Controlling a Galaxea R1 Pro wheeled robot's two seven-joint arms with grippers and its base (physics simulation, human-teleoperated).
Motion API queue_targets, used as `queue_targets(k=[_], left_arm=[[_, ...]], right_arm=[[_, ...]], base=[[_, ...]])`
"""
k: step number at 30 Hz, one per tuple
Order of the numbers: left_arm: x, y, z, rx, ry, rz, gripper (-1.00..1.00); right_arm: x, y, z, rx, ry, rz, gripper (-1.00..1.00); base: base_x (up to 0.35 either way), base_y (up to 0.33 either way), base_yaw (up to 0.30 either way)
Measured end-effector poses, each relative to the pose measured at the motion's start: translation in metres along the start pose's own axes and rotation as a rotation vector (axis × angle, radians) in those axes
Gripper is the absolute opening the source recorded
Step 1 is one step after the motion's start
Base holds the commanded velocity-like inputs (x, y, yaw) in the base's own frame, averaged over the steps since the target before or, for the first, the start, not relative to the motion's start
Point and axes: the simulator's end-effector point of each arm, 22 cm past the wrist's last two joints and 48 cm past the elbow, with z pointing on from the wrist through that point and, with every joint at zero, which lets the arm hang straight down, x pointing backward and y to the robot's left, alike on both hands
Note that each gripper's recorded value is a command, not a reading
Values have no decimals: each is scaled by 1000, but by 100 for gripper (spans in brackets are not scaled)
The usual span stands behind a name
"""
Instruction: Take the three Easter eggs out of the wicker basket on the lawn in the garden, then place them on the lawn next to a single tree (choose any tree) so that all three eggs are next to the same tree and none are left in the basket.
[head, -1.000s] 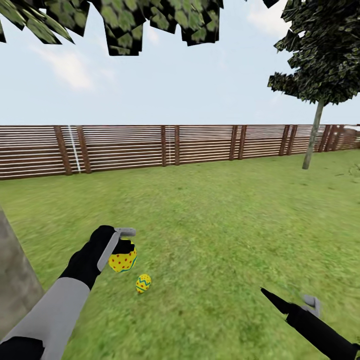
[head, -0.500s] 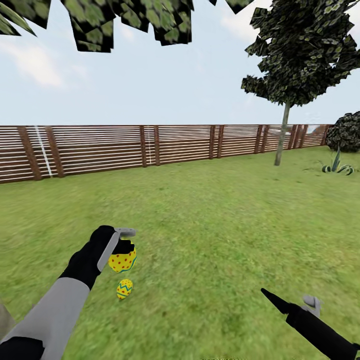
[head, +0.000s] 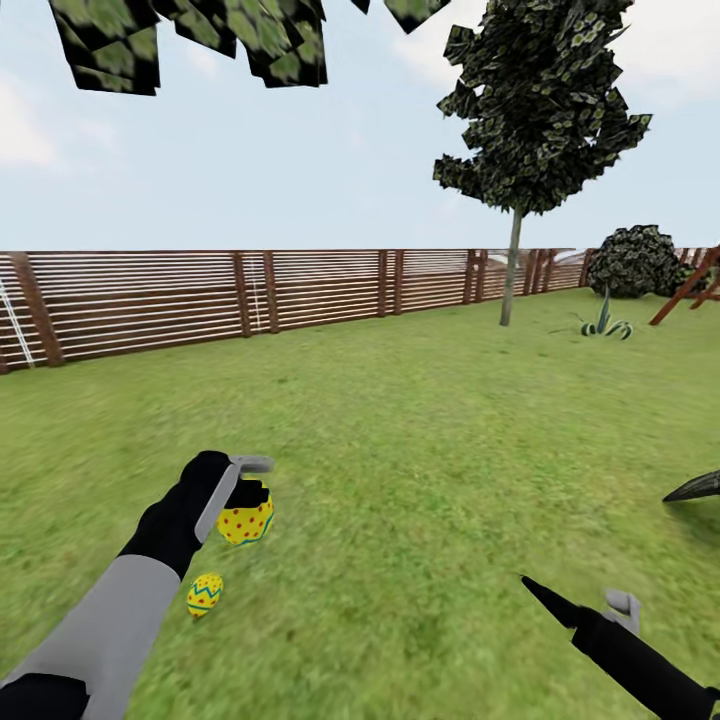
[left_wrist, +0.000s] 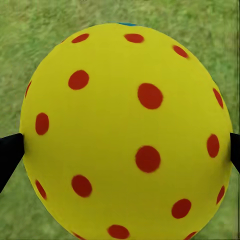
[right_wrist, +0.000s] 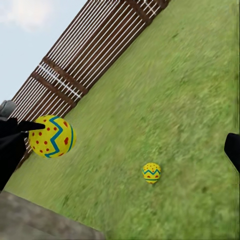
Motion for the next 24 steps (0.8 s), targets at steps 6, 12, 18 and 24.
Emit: queue_targets(k=[6, 12, 18, 24], left_arm=[[0, 0, 0, 0, 0, 0, -100], [0, 1, 0, -2, 0, 0, -100], [-1, 1, -1, -3, -2, 0, -100], [-1, 2, -1, -2, -2, 0, -100]], right_arm=[[1, -2, 0, 2, 3, 5, 100], [1, -1, 0, -1, 0, 4, 100], [1, -1, 0, -1, -1, 2, 100], [0, 0, 0, -6, -4, 4, 100]], base=[[0, -128, -272], [88, -160, -242], [233, -180, -28], [299, -114, -1]])
